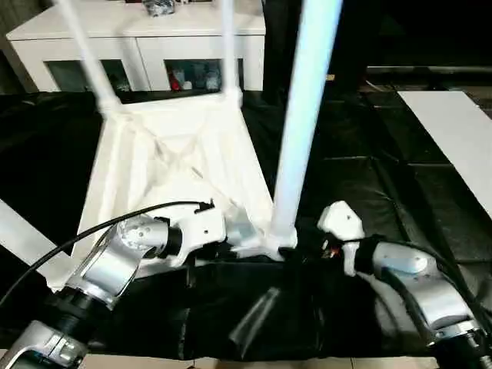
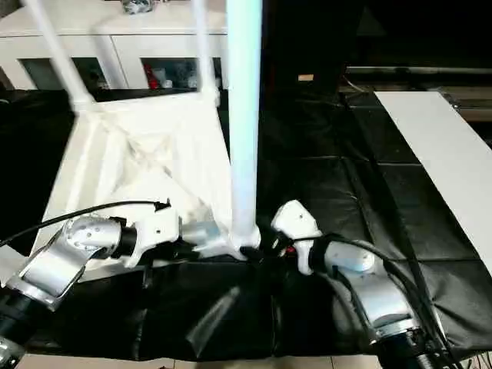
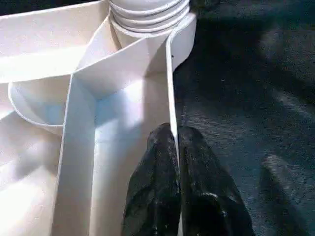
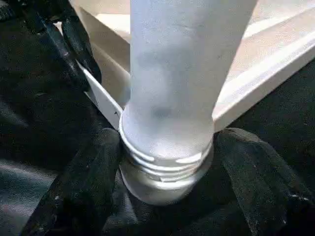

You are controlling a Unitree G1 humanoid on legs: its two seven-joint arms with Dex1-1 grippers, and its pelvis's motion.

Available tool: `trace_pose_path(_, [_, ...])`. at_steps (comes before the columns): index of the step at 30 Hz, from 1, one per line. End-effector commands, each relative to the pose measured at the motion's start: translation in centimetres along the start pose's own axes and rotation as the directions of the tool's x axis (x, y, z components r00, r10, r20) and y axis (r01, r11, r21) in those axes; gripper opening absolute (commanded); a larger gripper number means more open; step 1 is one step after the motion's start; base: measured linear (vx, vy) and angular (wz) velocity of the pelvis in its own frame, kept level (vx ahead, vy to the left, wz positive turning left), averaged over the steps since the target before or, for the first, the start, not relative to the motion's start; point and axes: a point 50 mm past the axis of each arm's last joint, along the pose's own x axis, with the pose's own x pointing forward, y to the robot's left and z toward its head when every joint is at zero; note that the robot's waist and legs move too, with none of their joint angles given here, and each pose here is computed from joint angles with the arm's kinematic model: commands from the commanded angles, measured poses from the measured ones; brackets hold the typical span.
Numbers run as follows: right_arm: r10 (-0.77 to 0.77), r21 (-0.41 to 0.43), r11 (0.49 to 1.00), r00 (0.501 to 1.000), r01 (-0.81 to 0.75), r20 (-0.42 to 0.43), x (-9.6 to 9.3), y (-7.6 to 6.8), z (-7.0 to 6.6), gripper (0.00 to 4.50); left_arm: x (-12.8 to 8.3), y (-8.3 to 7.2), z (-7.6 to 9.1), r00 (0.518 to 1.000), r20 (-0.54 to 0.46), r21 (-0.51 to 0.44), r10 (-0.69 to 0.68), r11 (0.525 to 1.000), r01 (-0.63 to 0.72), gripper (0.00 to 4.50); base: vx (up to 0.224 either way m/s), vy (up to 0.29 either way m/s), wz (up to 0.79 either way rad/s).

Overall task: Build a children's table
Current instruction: Rotate leg to tighten

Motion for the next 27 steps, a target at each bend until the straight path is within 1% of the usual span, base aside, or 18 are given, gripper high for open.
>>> trace_pose_path(1, [0.014, -0.013, 1.000, 1.000, -0.014, 0.012, 0.1, -0.3, 0.3, 3.38, 1.0, -1.5, -0.7, 0.993, -0.036, 0.002, -0.110, 0.994, 0.110, 0.00, 0.000, 0.000, 0.00])
trace_pose_path(4, [0.039, 0.019, 0.999, 0.999, -0.040, 0.031, 0.2, -0.1, 0.1, 3.38, 0.8, -1.4, -0.7, 0.993, -0.038, 0.001, -0.109, 0.994, 0.109, 0.00, 0.000, 0.000, 0.00])
trace_pose_path(6, [0.039, 0.028, 0.999, 0.999, -0.040, 0.038, 0.2, -0.1, 0.1, 3.04, 0.8, -1.4, -0.8, 0.993, -0.041, -0.001, -0.111, 0.994, 0.111, 0.00, 0.000, 0.000, 0.00])
trace_pose_path(9, [0.032, 0.043, 0.998, 0.998, -0.034, 0.063, 0.3, -0.2, 0.2, 3.01, 0.7, -1.4, -0.8, 0.993, -0.042, -0.003, -0.111, 0.994, 0.111, 0.00, 0.000, 0.000, 0.00])
trace_pose_path(10, [0.031, 0.042, 0.999, 0.997, -0.033, 0.066, 0.3, -0.2, 0.3, 2.86, 0.7, -1.4, -0.8, 0.993, -0.042, -0.004, -0.112, 0.994, 0.112, 0.00, 0.000, 0.000, 0.00])
trace_pose_path(12, [0.037, 0.051, 0.998, 0.996, -0.041, 0.081, 0.4, -0.2, 0.3, 2.75, 0.7, -1.4, -0.8, 0.992, -0.043, -0.005, -0.115, 0.993, 0.115, 0.00, 0.000, 0.000, 0.00])
trace_pose_path(19, [0.060, 0.049, 0.997, 0.994, -0.065, 0.095, 0.6, 0.2, 0.3, 2.72, 0.7, -1.5, -1.0, 0.992, -0.049, -0.008, -0.120, 0.993, 0.120, 0.00, 0.000, 0.000, 0.00])
trace_pose_path(22, [0.043, 0.041, 0.998, 0.995, -0.047, 0.090, 0.8, 0.1, 0.2, 2.72, 0.8, -1.4, -1.2, 0.992, -0.063, -0.006, -0.105, 0.994, 0.105, 0.00, 0.000, 0.000, 0.00])
trace_pose_path(25, [-0.147, 0.045, 0.988, 0.989, 0.145, 0.034, 1.9, -0.9, -0.4, 2.72, 1.8, -1.0, -1.3, 0.996, -0.091, -0.011, -0.019, 1.000, 0.019, 0.00, 0.000, 0.000, 0.00])
trace_pose_path(26, [-0.231, 0.072, 0.971, 0.973, 0.229, 0.016, 2.4, -1.2, -0.7, 2.72, 2.5, -0.7, -1.1, 0.996, -0.079, -0.037, 0.029, 0.999, -0.032, 0.00, 0.000, 0.000, 0.00])
trace_pose_path(27, [-0.273, 0.089, 0.958, 0.962, 0.272, 0.005, 2.8, -1.3, -0.9, 2.71, 2.9, -0.5, -1.0, 0.996, -0.070, -0.056, 0.055, 0.997, -0.059, 0.00, 0.000, 0.000, 0.00])
